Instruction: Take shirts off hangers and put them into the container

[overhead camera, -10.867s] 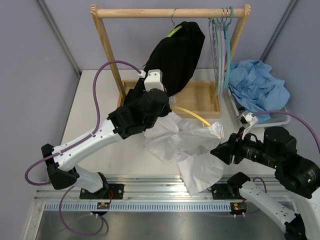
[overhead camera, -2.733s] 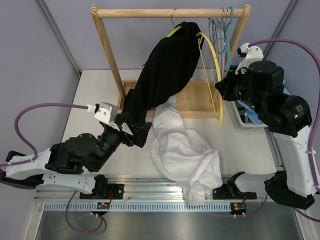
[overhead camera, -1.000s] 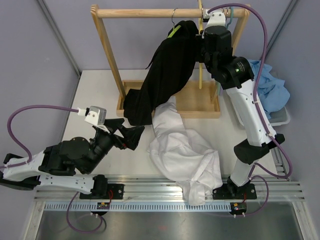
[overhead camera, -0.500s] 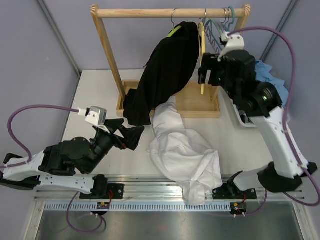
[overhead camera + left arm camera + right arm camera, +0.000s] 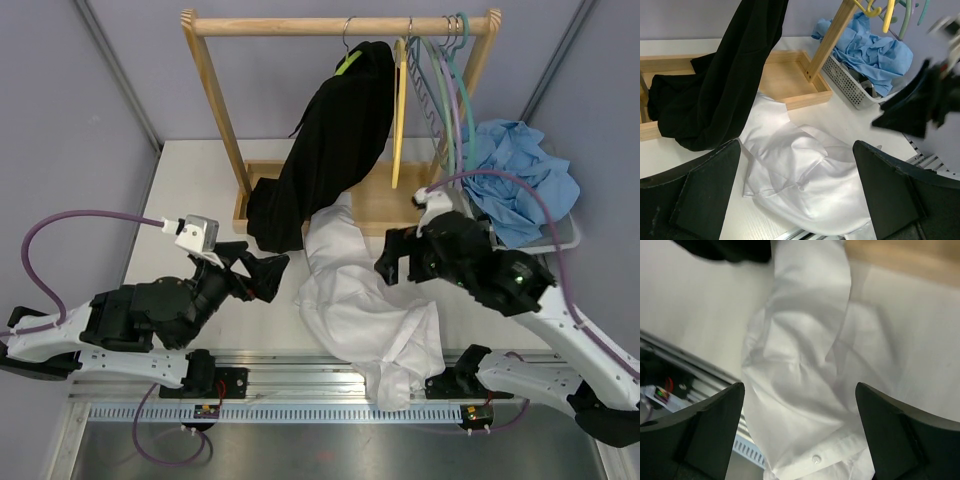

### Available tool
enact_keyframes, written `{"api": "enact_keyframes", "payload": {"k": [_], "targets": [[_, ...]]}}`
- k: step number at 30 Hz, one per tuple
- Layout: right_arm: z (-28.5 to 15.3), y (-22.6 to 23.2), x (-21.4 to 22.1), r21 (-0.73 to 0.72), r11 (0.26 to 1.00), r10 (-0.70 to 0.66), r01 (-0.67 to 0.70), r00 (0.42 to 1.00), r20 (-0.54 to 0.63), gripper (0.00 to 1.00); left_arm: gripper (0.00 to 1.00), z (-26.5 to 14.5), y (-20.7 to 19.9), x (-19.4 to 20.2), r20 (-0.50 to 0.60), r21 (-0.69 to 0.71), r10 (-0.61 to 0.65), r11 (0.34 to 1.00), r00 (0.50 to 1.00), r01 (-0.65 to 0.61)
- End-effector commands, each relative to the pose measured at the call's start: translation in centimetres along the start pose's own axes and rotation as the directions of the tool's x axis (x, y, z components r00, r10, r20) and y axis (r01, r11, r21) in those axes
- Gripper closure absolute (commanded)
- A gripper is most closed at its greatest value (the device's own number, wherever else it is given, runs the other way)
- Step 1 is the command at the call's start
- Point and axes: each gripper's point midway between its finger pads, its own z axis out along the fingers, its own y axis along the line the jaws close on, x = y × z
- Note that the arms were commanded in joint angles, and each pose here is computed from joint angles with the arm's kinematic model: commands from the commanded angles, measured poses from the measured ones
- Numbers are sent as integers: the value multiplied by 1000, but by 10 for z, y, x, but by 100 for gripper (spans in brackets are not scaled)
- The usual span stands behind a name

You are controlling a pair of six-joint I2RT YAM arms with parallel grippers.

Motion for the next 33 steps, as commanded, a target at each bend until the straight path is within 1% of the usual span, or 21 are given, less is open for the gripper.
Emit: {"api": "enact_keyframes", "payload": {"k": [1, 3, 7, 10, 11, 12, 13, 14, 15, 16, 17, 20, 22, 24, 25, 27, 28, 29, 30, 31, 33], "targets": [[17, 12, 56, -26, 996, 80, -84, 988, -129, 0, 1, 1, 4, 0, 20, -37, -46, 998, 999, 47], [29, 17, 89, -18, 997, 70, -75, 978, -196, 1, 1, 2, 5, 0, 21, -42, -45, 998, 999, 46], [56, 19, 127, 47, 995, 96, -87, 965, -246, 1, 1, 1, 5, 1, 18, -40, -44, 998, 999, 45], [89, 9, 153, 122, 989, 111, -81, 960, -258, 1, 1, 1, 6, 3, 15, -40, -51, 998, 999, 52], [101, 0, 172, 167, 984, 103, -56, 952, -289, 1, 1, 1, 5, 4, 12, -38, -55, 998, 998, 55], [109, -3, 178, 189, 981, 104, -49, 951, -291, 1, 1, 1, 6, 4, 11, -37, -58, 998, 998, 58], [121, -6, 177, 216, 974, 117, -61, 959, -259, 0, 1, 0, 7, 5, 11, -37, -63, 997, 998, 63], [132, -13, 189, 263, 964, 111, -34, 953, -281, 0, 1, 0, 8, 5, 10, -38, -67, 997, 998, 68], [141, -14, 191, 284, 958, 126, -47, 955, -267, 0, 1, -1, 9, 6, 7, -36, -68, 997, 998, 68], [148, -20, 192, 321, 947, 114, -30, 962, -248, 1, 1, -2, 10, 6, 9, -35, -75, 997, 997, 75], [160, -25, 199, 359, 933, 101, -1, 960, -260, 1, 1, -2, 10, 7, 7, -34, -77, 996, 997, 77], [184, -24, 205, 385, 923, 81, 31, 959, -270, 1, 1, -3, 10, 6, 7, -29, -87, 996, 996, 87], [193, -16, 207, 362, 932, 87, 19, 958, -272, 0, 1, -4, 12, 7, 4, -29, -83, 996, 997, 83], [199, -12, 210, 349, 937, 97, 3, 958, -269, 3, 1, -5, 14, 6, 4, -31, -91, 995, 996, 91], [200, -13, 212, 351, 936, 100, 1, 958, -269, 11, 1, -5, 15, 7, 3, -33, -90, 995, 996, 90], [199, -18, 218, 359, 933, 109, -6, 957, -268, 21, 1, -6, 15, 8, 5, -31, -97, 995, 995, 97], [198, -20, 220, 364, 931, 110, -4, 957, -270, 42, 1, -6, 16, 7, 6, -30, -100, 995, 995, 100], [196, -25, 224, 376, 927, 114, -4, 956, -272, 57, 1, -6, 17, 7, 7, -31, -100, 994, 995, 100], [192, -31, 224, 410, 912, 130, -14, 958, -257, 83, 1, -6, 16, 8, 5, -32, -97, 995, 995, 97], [189, -37, 224, 432, 902, 139, -19, 959, -248, 100, 1, -6, 16, 8, 5, -32, -99, 995, 995, 99], [174, -49, 216, 490, 870, 160, -43, 967, -199, 100, 1, -5, 16, 9, 1, -33, -91, 995, 996, 91]]}}
